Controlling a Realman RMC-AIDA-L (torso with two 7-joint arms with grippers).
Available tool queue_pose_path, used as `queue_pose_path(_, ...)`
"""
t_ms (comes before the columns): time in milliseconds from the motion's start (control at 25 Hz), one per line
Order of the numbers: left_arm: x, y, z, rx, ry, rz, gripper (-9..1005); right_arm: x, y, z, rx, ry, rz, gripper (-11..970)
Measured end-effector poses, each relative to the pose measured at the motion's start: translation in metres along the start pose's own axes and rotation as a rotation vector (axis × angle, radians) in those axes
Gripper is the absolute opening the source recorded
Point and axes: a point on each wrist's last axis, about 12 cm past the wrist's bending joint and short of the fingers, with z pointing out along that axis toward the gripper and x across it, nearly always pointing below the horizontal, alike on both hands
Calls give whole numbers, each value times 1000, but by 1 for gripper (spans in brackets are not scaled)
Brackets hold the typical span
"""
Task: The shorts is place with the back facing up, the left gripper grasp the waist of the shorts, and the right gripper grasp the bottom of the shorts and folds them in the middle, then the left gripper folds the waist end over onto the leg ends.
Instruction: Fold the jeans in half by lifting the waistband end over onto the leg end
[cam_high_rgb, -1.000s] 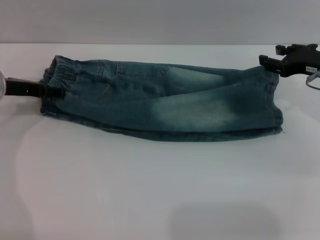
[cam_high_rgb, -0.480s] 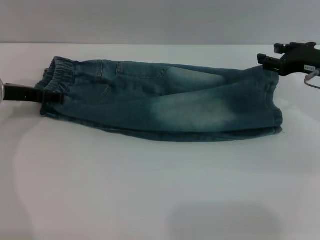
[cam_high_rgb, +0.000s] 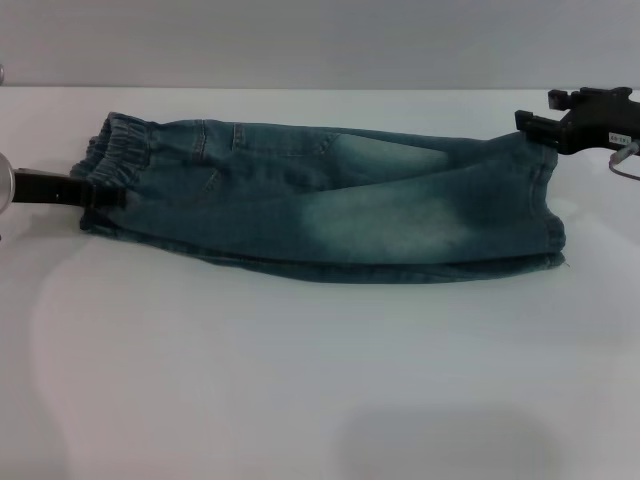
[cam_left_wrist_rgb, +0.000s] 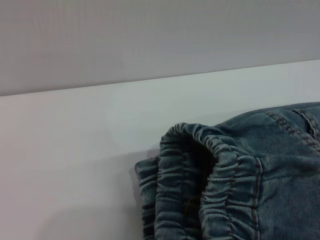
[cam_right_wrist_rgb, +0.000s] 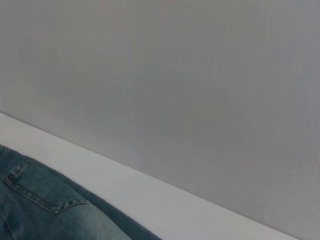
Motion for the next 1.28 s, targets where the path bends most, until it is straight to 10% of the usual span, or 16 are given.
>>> queue_pose_path(1280,-11,-4,-2,-31,-63,31,145,3,1,3,8,-3,-1,527)
